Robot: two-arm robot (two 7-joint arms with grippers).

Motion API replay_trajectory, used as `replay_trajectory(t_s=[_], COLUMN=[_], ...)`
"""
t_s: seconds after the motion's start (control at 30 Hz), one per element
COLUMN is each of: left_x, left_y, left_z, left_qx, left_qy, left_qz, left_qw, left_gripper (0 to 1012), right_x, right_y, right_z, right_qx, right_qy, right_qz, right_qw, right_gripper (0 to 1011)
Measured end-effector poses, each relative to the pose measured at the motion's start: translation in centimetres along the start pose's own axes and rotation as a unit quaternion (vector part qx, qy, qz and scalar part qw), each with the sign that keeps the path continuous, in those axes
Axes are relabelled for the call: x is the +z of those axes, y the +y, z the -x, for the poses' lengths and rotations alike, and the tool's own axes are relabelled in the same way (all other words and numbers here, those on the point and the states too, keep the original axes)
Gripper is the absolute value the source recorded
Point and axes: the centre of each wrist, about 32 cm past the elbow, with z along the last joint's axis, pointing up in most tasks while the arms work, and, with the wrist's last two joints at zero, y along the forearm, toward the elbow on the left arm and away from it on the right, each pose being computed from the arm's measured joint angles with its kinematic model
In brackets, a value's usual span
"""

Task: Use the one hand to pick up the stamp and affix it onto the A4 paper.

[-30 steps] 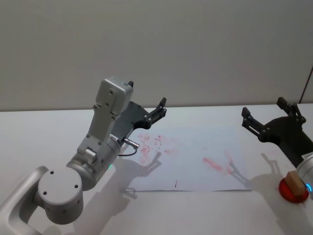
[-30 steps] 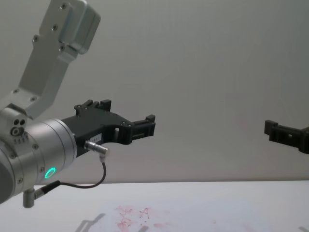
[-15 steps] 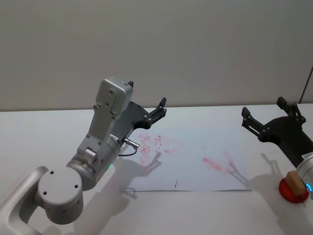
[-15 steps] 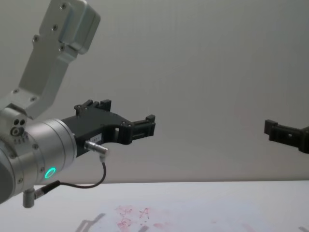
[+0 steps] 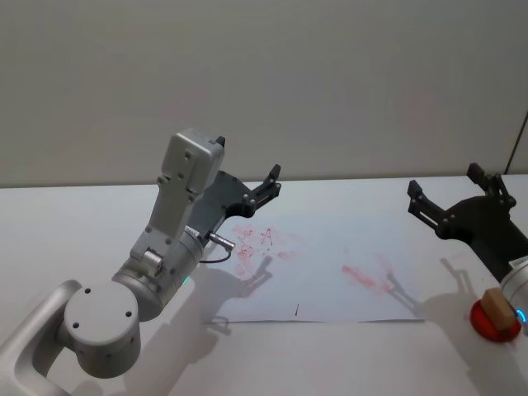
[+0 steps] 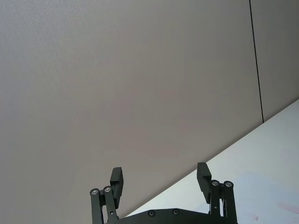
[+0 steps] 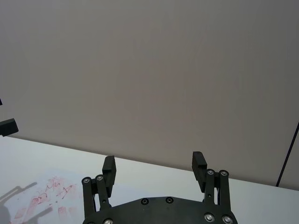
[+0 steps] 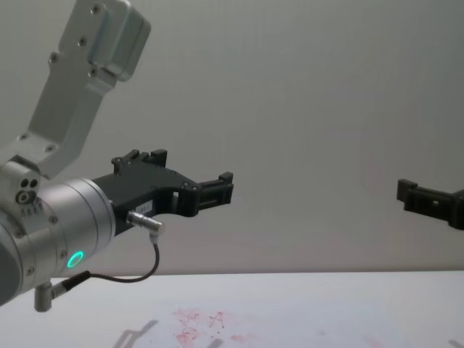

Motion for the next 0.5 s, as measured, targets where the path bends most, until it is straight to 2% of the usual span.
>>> replay_trajectory(t_s=[0.27,0.5], left_x=[0.00,0.00], left_y=[0.00,0.00], left_z=[0.00,0.00], left_qx=[0.000,0.000], left_qy=[0.000,0.000], left_qz=[0.000,0.000], left_qw=[1.0000,1.0000], left_gripper=[1001,1001], right_x=[0.2,0.2], right_y=[-0.6,-2.8], right_z=[-0.3,-0.9], right_qx=[-0.008,-0.027], right_qy=[0.006,0.011], right_qz=[-0.001,0.025], right_qw=[0.9999,0.9993], right_gripper=[1001,1001])
